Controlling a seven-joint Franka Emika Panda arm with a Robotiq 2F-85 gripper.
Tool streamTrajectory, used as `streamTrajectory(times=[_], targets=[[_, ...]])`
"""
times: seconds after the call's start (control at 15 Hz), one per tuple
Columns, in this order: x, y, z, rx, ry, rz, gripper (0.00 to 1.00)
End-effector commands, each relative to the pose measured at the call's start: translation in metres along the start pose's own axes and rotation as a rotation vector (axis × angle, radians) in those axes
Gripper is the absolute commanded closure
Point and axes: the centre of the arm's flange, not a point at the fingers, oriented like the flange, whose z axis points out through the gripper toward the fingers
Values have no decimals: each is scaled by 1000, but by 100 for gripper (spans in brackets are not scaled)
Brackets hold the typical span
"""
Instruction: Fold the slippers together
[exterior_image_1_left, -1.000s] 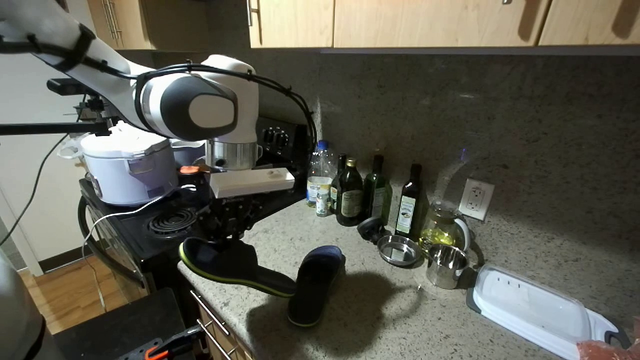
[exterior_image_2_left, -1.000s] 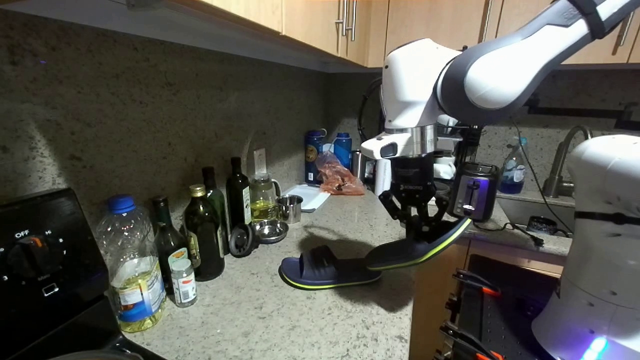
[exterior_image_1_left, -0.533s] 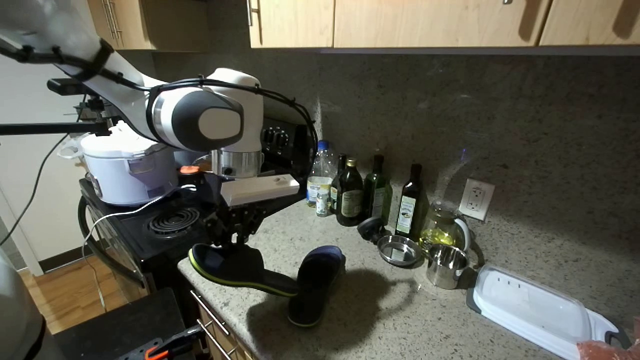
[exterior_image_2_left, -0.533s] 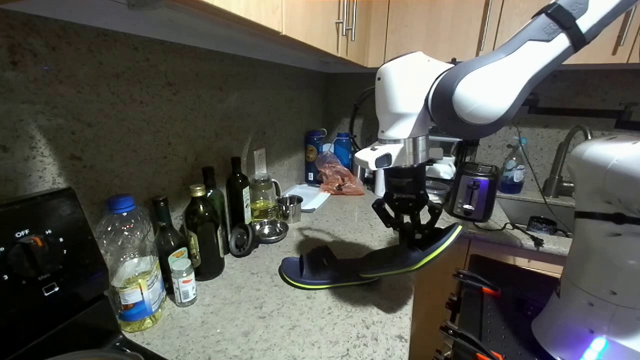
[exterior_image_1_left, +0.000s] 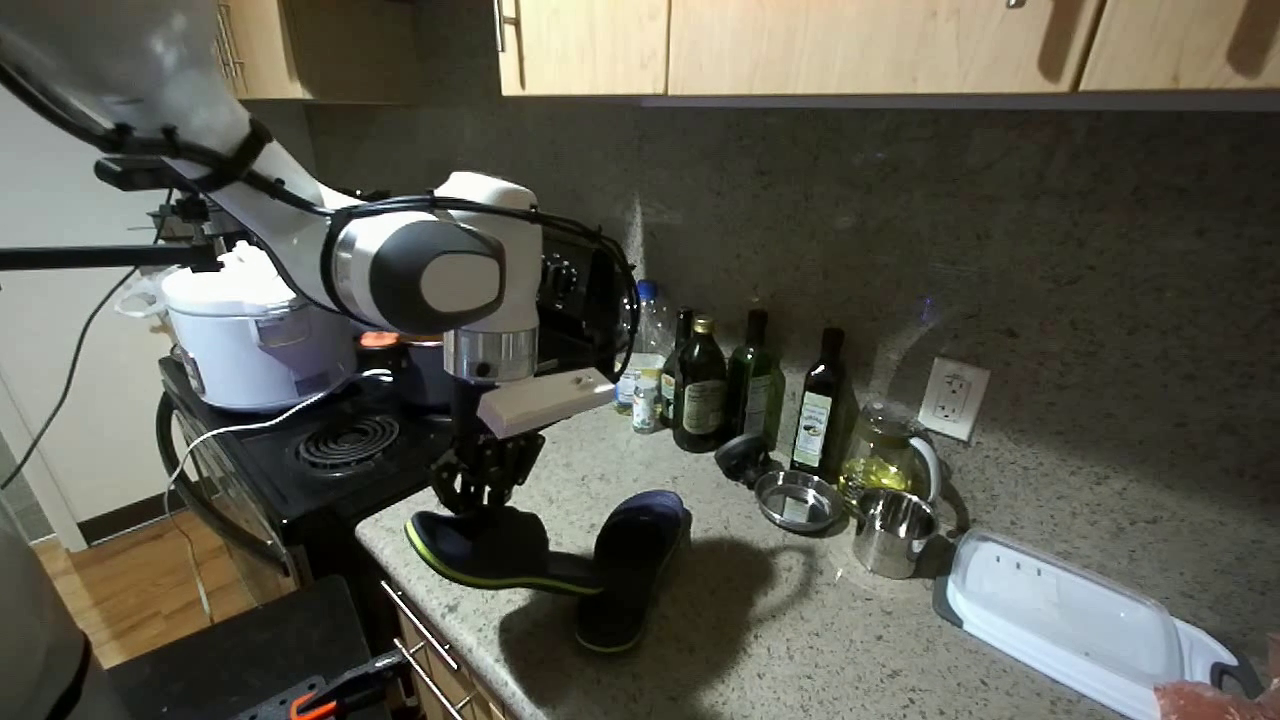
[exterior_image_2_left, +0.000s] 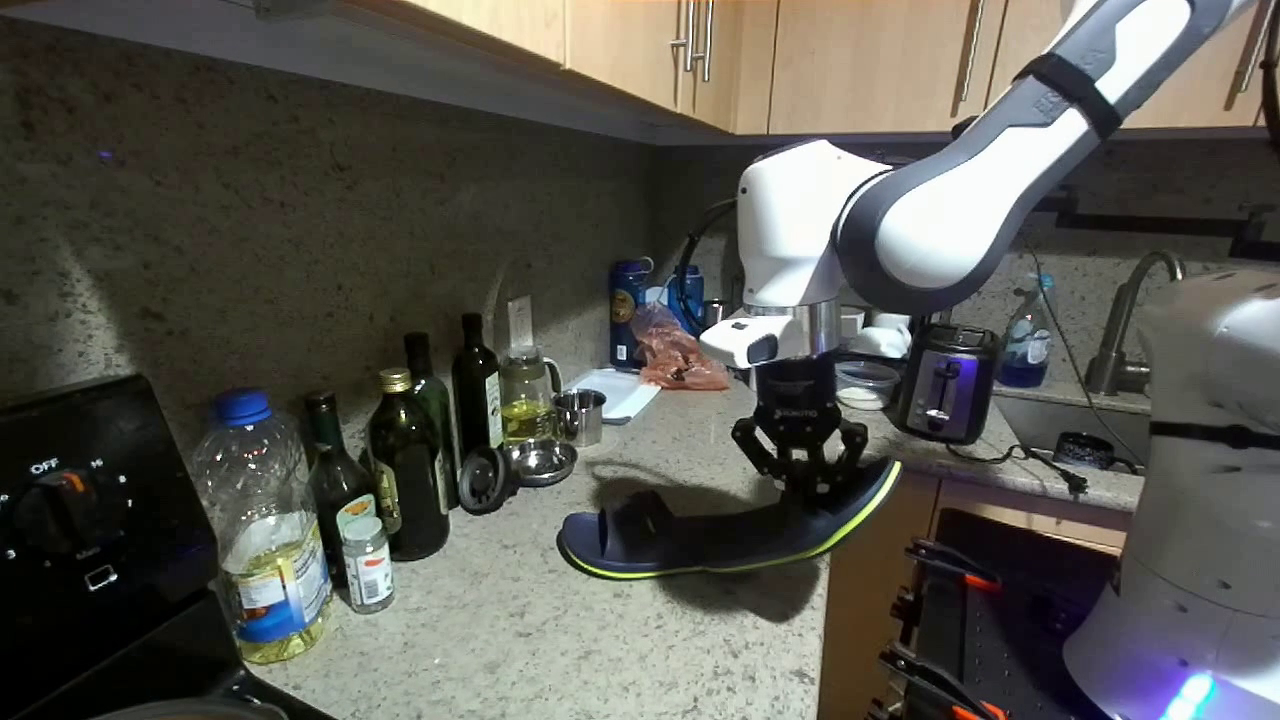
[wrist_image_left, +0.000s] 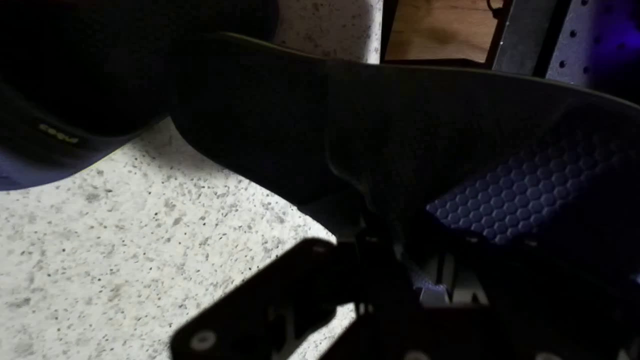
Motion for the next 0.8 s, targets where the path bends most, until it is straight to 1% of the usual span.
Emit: streamTrajectory(times=[0.0, 0.33, 0.73], targets=[[-11, 12, 4, -15, -25, -53, 96], [-14, 3, -7, -33, -56, -73, 96], [-16, -7, -27, -88, -101, -93, 96]])
